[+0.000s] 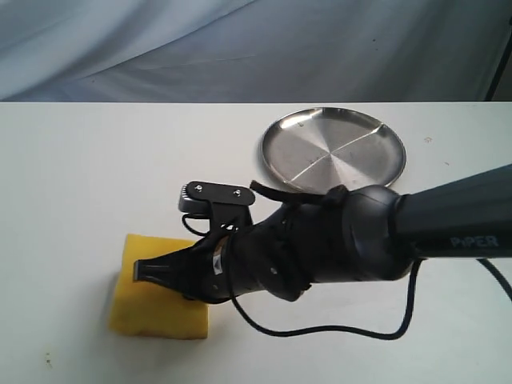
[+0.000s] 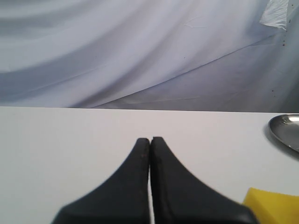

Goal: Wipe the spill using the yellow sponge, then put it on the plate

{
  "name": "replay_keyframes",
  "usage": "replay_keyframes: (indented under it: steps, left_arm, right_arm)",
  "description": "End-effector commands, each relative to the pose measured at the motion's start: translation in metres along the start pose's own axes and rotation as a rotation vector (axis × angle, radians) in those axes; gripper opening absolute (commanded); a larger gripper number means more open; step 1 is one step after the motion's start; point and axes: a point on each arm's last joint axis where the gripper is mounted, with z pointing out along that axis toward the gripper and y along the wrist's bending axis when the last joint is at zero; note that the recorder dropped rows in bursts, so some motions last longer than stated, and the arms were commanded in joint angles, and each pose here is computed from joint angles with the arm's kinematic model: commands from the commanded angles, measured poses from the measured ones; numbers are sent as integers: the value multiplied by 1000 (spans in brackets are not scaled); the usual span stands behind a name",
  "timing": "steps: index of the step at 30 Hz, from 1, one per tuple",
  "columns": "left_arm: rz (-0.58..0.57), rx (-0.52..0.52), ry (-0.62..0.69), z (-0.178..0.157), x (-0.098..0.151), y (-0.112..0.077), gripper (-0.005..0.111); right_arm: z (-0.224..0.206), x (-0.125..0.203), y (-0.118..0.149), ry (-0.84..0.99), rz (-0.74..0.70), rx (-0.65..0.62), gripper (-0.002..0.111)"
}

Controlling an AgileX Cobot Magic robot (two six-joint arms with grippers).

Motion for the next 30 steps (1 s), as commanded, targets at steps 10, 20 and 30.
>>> replay_keyframes:
  steps: [10,20,30]
  left_arm:
    - [-2,1,-1,0,1,0,1]
    - [0,1,-1,0,1,0,1]
    - [-2,1,-1,0,1,0,1]
  right_arm:
    - [-44,-13,-84,-29,103,145,0]
    - [-82,-26,-139,-73,181,254,0]
    - [-100,-36,-192,-56,245,392,0]
